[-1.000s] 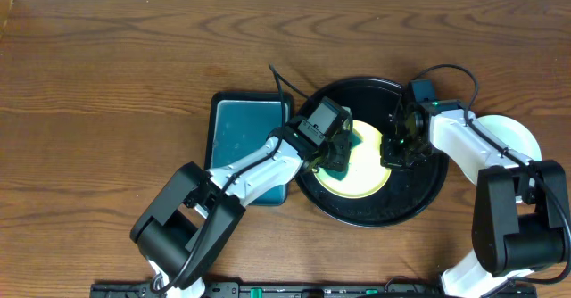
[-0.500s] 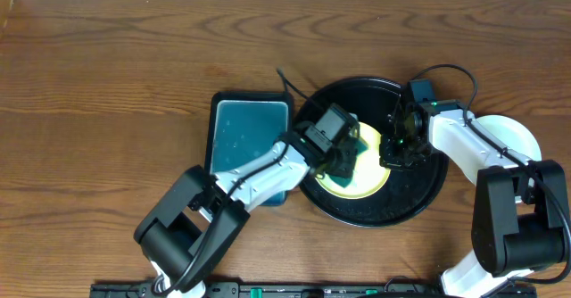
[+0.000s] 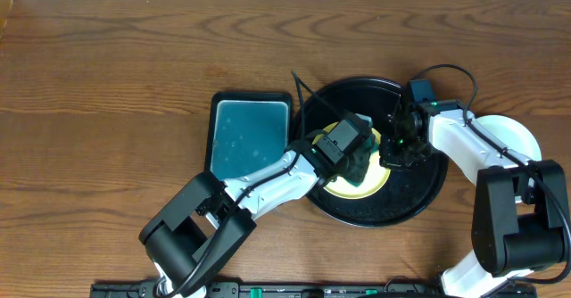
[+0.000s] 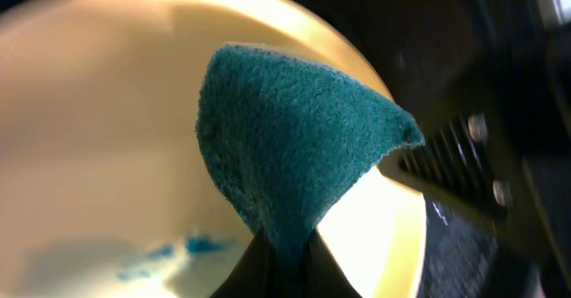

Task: Clean dirty plates on tray and stack at the side
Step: 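Scrub the yellow plate with the sponge while the right gripper holds its rim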

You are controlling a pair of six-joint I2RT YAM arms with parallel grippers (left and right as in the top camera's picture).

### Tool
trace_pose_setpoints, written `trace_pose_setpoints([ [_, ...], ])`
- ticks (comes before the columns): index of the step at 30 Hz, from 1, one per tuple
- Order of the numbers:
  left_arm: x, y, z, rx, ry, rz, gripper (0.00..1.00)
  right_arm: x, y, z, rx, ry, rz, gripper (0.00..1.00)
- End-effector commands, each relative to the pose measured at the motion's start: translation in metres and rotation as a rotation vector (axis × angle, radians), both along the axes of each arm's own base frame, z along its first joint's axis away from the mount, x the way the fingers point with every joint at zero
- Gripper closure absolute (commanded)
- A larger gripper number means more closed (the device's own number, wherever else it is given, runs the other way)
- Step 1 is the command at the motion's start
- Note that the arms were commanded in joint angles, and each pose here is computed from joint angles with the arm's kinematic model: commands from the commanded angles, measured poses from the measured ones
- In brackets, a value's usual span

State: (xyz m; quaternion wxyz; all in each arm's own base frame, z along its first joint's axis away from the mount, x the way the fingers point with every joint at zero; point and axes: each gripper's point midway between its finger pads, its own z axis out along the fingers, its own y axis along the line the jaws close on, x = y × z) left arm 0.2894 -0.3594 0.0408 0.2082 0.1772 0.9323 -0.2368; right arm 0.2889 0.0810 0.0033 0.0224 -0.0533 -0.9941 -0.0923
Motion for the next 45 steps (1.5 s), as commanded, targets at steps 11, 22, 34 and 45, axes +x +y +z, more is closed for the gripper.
trace_pose_setpoints([
  [11, 0.057, 0.047, 0.001, 0.082, -0.09, 0.194, 0.92, -0.013, 0.005, -0.006, 0.003, 0.04, 0.016, 0.99],
  [22, 0.03, 0.03, -0.006, 0.035, 0.017, 0.097, 0.92, -0.013, 0.005, -0.006, 0.003, 0.04, 0.015, 0.99],
  [34, -0.016, -0.013, -0.026, 0.002, 0.07, -0.103, 0.92, -0.014, 0.005, -0.006, 0.001, 0.044, 0.015, 0.99],
  [45, 0.026, 0.005, -0.016, -0.06, 0.05, 0.037, 0.92, -0.014, 0.005, -0.006, 0.001, 0.044, 0.015, 0.99],
])
